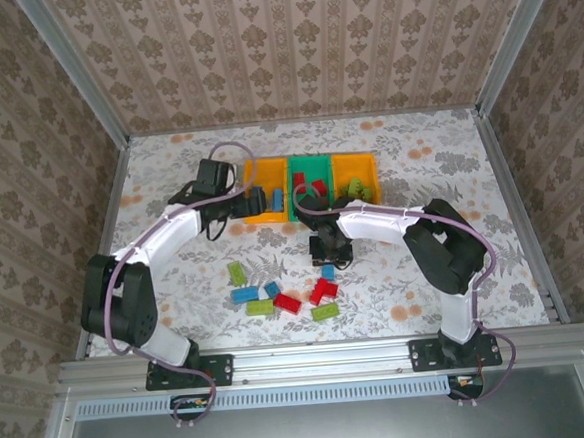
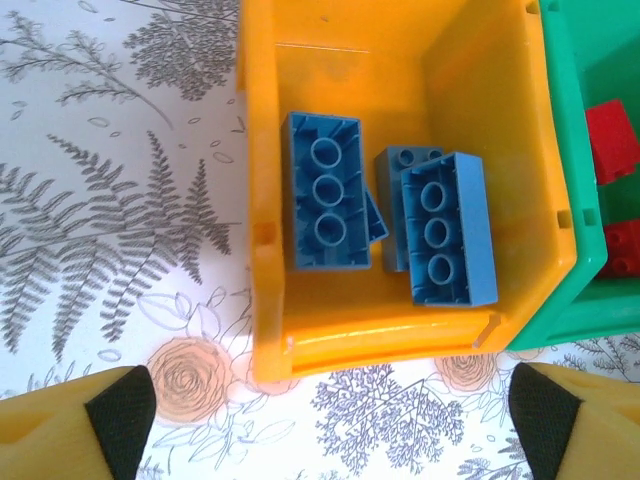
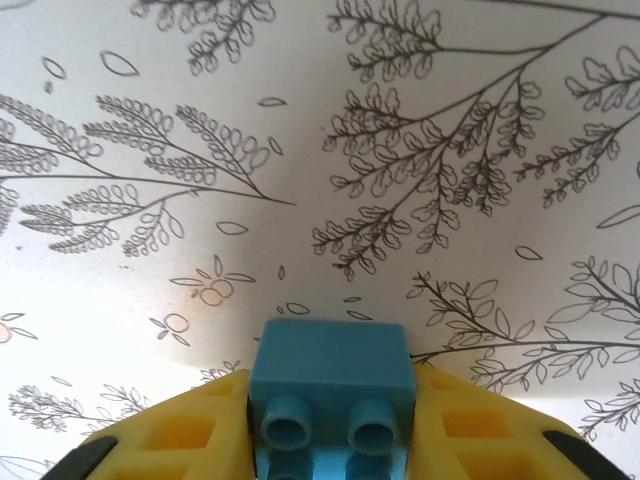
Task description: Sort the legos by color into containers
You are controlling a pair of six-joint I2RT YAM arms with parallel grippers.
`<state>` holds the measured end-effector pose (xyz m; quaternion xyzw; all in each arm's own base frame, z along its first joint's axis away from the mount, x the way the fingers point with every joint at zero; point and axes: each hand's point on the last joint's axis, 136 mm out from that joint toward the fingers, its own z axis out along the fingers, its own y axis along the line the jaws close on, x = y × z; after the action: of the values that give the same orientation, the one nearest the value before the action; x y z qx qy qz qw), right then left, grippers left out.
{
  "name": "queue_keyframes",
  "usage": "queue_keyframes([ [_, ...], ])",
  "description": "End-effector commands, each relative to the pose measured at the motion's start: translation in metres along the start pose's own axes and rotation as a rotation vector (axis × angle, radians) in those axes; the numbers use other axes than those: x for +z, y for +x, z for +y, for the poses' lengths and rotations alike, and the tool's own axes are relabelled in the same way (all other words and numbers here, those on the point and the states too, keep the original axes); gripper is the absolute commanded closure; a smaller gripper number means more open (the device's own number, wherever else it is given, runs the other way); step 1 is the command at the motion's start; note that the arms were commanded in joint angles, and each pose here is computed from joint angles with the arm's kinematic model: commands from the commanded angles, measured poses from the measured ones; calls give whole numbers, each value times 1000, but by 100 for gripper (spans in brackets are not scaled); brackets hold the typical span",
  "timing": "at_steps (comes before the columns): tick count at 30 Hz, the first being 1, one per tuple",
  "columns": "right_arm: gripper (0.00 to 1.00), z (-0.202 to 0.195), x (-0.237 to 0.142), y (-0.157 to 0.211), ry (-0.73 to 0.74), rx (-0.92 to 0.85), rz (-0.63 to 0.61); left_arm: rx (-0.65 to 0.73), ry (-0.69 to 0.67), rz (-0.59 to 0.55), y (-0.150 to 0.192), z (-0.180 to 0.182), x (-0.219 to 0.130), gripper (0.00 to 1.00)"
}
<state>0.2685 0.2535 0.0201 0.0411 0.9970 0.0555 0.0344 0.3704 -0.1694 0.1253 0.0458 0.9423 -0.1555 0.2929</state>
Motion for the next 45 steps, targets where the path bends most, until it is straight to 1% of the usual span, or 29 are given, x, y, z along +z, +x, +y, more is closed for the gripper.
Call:
queue_keyframes([
  [1, 70, 14, -16, -14, -37, -6, -52, 4, -38, -65, -6, 12, -13, 0],
  [4, 72, 35, -34, -35, -126, 4, -120, 3, -62, -64, 0, 19, -17, 0],
  [8, 74, 67, -65, -75, -323, 59, -225, -8, -87, -49, 10, 27, -19, 0],
  [11, 74, 87, -86, -103, -464, 90, -264, -31, -88, -54, 16, 32, -20, 0],
  [14, 74, 102, -103, -129, -572, 99, -293, -56, -79, -55, 22, 36, -21, 0],
  [18, 73, 111, -120, -167, -642, 134, -348, -87, -66, -26, 35, 42, -18, 0],
  [23, 73, 117, -126, -209, -727, 266, -392, -107, -64, 8, 49, 46, -14, 0],
  [28, 72, 131, -119, -237, -773, 283, -415, -114, -47, 17, 51, 43, -15, 0],
  [32, 70, 133, -108, -249, -720, 265, -418, -128, -44, 28, 57, 43, -16, 0],
  [37, 60, 130, -93, -254, -668, 262, -416, -194, -77, 103, 80, 50, -16, 0],
  [40, 52, 127, -87, -254, -646, 264, -409, -233, -65, 146, 96, 49, -16, 0],
  [45, 43, 127, -87, -252, -647, 266, -404, -294, -40, 237, 124, 45, -14, 0],
])
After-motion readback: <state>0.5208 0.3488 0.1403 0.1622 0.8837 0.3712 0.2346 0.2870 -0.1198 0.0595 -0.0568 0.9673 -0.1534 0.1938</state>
